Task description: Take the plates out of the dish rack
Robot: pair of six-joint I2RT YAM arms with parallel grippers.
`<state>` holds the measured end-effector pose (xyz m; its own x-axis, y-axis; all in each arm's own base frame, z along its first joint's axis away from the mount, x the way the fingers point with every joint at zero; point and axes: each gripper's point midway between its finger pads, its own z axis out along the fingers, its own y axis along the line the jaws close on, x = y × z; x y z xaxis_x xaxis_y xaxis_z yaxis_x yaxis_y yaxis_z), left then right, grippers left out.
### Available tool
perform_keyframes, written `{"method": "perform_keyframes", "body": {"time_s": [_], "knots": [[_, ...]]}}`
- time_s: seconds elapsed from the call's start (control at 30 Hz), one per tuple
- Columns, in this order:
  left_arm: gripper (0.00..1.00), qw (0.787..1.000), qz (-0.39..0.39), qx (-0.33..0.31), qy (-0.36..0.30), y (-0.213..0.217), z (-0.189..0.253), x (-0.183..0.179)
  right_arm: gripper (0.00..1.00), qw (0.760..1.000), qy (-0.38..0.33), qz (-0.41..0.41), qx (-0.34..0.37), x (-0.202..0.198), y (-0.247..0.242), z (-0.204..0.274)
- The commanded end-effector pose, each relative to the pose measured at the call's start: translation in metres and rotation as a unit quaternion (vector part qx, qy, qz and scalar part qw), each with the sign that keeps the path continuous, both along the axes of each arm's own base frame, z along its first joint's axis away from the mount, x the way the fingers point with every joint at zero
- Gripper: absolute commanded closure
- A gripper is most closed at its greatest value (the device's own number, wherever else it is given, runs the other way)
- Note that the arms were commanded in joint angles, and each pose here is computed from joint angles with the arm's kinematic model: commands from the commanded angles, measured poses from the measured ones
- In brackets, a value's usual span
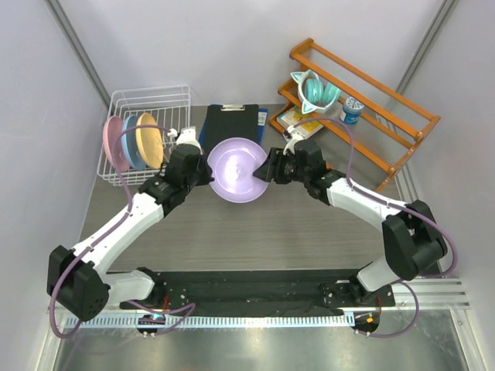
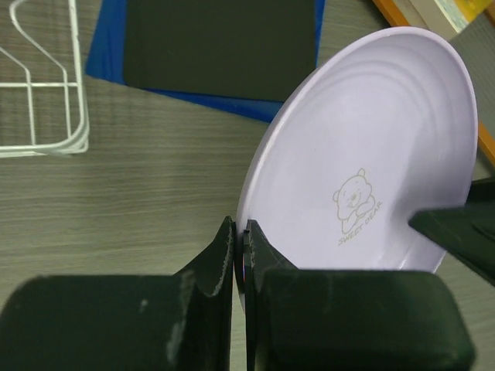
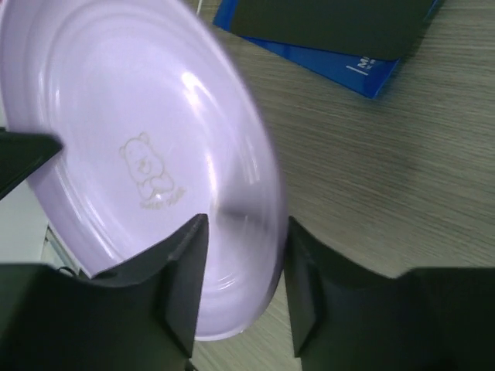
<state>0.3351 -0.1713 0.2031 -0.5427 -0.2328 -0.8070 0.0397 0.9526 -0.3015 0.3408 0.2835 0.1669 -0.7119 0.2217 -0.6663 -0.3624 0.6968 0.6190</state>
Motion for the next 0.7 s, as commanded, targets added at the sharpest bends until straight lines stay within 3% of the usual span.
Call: {"method": "perform_keyframes", "body": {"time_s": [0.0,0.07,0.1,0.13,0.23,0.3,0.33,0.67], "knots": [[1.00,0.996,-0.021,-0.067,-0.055,-0.014,0.038,-0.005,0.67,0.999,-0.034,-0.002,0.021,0.013,0.008,0.023],[1.00,0.996,-0.019,-0.062,-0.061,-0.010,0.040,-0.007,0.97,0.999,-0.028,-0.006,0.018,0.010,0.006,0.018],[1.00,0.996,-0.018,-0.060,-0.063,-0.008,0.041,-0.009,0.99,0.999,-0.030,-0.009,0.019,0.008,0.004,0.020],[0.91,0.996,-0.006,-0.055,-0.072,-0.001,0.044,-0.009,0.99,0.999,-0.027,-0.017,0.013,0.007,-0.001,0.016],[0.26,0.996,0.029,-0.029,-0.078,0.017,0.047,-0.010,0.99,0.998,-0.018,-0.055,-0.011,0.002,-0.022,0.011],[0.06,0.996,0.050,0.001,-0.078,0.031,0.047,-0.011,0.99,0.995,-0.007,-0.092,-0.031,0.001,-0.046,0.007],[0.01,0.993,0.078,0.023,-0.086,0.045,0.050,-0.011,0.99,0.994,0.011,-0.103,-0.047,-0.004,-0.058,-0.005],[0.01,0.953,0.212,0.158,-0.145,0.119,0.077,-0.011,0.96,0.977,0.109,-0.127,-0.129,-0.039,-0.113,-0.073]]}}
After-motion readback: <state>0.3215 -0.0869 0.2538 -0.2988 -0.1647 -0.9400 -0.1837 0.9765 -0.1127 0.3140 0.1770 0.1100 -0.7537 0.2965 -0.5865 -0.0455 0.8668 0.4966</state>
